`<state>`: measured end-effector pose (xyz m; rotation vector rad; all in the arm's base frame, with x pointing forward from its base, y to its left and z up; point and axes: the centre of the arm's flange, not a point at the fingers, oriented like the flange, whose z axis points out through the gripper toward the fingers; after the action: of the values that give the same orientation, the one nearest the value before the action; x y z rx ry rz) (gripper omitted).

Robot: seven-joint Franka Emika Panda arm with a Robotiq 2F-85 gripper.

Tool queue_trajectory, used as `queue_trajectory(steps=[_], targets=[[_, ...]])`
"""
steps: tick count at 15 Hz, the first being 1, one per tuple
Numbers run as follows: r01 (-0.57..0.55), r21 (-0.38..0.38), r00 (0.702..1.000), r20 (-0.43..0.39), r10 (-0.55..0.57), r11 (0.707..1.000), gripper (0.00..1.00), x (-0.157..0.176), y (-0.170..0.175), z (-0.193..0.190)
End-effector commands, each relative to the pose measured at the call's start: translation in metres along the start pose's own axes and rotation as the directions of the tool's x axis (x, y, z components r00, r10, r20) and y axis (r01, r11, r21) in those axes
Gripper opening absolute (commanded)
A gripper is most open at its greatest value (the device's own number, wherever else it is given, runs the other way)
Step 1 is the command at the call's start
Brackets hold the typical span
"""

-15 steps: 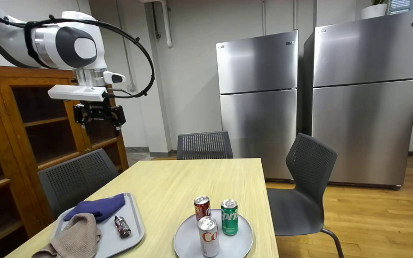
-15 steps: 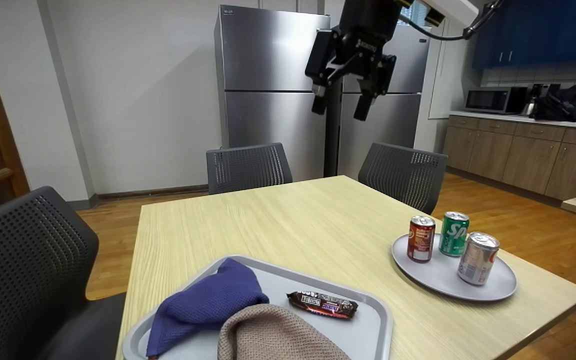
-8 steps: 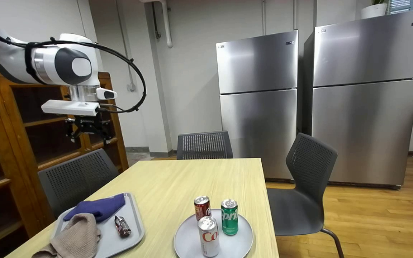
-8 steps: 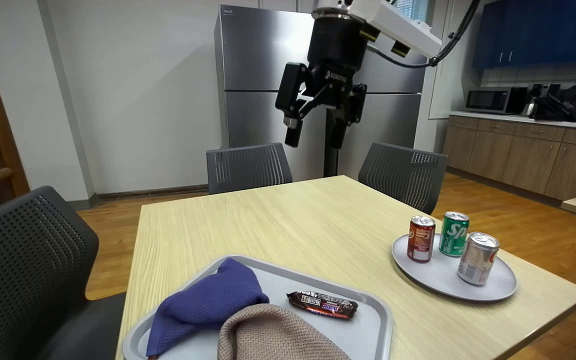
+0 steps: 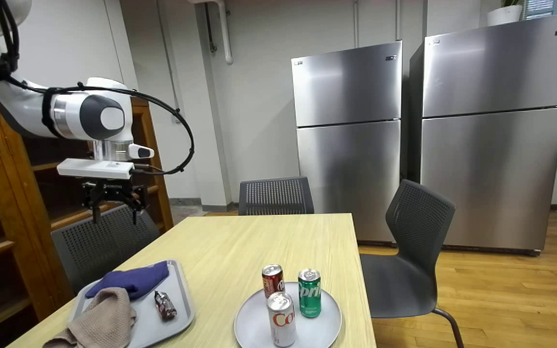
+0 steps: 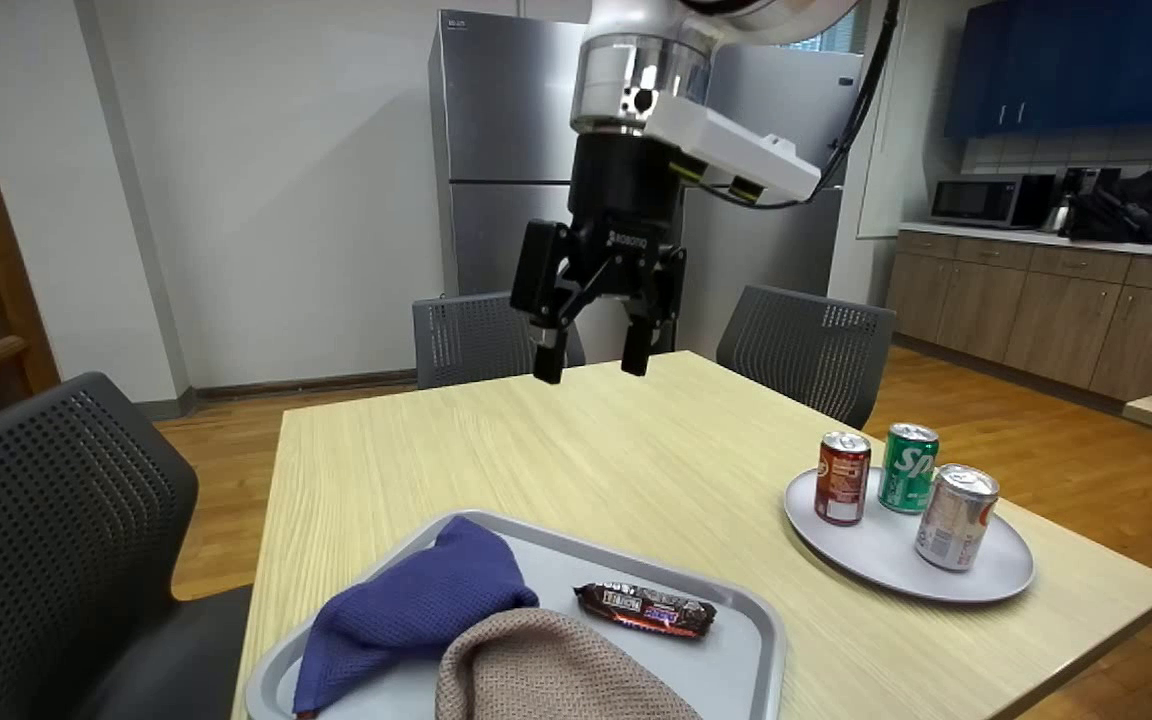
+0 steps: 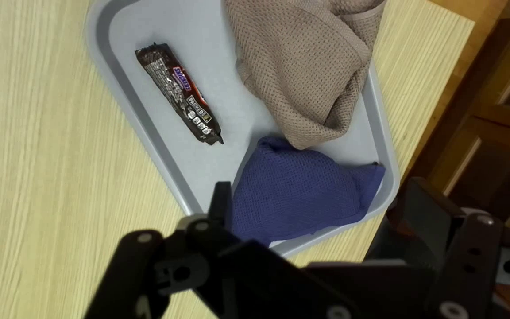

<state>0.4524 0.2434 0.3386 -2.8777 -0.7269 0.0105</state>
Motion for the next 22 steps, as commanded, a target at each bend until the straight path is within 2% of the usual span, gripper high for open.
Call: queue_trajectory(steps=[1, 8, 14, 22], targets=[[0.037, 0.011, 0.999, 0.014, -0.037, 0.999, 1.00, 0.018, -0.010, 0.023], [0.049, 0.012, 0.999, 0.022, -0.049, 0.999, 1.00, 0.028, -0.024, 0.068], [0.044, 0.025, 0.996, 0.075, -0.046, 0.999, 1.00, 0.027, -0.033, 0.110], [0.026, -0.018, 0.986, 0.167, -0.023, 0.999, 1.00, 0.021, -0.038, 0.166]])
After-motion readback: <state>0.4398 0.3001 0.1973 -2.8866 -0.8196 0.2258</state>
